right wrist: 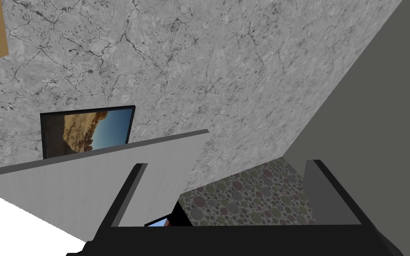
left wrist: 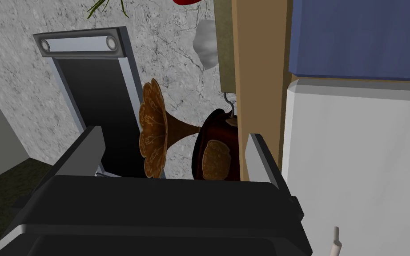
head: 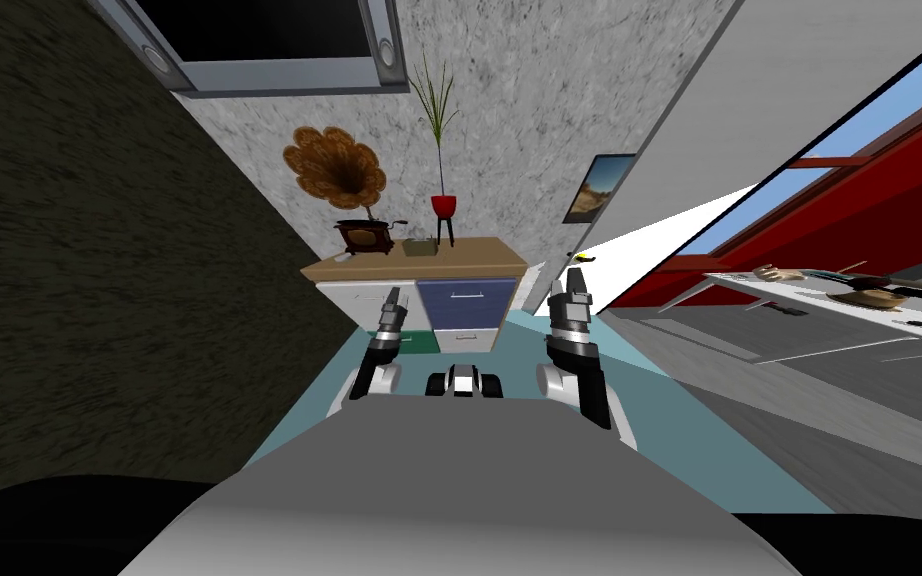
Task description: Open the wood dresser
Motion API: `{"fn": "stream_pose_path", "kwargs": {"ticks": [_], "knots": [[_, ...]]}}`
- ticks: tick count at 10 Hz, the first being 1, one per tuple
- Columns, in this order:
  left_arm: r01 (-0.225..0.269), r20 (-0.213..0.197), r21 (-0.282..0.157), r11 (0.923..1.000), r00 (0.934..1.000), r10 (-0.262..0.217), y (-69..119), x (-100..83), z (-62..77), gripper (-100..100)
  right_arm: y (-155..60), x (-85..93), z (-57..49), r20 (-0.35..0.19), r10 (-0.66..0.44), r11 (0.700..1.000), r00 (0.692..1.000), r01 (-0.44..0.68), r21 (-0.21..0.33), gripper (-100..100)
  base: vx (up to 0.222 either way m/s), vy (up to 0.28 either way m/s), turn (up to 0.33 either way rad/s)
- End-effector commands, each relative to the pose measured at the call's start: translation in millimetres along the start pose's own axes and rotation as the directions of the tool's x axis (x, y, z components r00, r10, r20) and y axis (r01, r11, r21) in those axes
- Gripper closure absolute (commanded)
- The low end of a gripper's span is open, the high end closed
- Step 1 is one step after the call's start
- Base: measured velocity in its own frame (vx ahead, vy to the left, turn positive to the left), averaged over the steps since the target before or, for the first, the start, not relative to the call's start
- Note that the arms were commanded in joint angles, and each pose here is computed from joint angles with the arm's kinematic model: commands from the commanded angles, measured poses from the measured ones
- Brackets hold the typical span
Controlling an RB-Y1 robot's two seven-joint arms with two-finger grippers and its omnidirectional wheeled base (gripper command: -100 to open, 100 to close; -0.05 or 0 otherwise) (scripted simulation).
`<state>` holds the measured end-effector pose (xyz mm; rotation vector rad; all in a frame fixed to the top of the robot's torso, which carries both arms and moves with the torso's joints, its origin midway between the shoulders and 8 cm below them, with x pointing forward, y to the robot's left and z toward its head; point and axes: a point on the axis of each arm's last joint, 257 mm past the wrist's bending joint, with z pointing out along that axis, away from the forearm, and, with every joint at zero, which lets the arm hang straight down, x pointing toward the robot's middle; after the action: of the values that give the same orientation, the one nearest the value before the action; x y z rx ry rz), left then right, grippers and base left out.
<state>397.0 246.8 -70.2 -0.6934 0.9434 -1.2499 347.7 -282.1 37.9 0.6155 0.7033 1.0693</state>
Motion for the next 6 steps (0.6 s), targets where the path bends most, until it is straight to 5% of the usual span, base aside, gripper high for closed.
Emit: {"fn": "stream_pose_path", "kwargs": {"ticks": [1,6], "knots": [[-0.003,-0.007,-0.050,0.9987,1.0000,0.003,23.6,4.8,-1.6,-100,0,0.0,0.0,0.000,0.000,1.000,1.000,0.000,0.000,0,0.023,-0.093,-0.011],[-0.018,-0.028,-0.137,0.9904,0.9995,0.014,66.6,12.2,-9.8,-100,0,0.0,0.0,0.000,0.000,1.000,1.000,0.000,0.000,0,0.025,-0.086,-0.013]]}}
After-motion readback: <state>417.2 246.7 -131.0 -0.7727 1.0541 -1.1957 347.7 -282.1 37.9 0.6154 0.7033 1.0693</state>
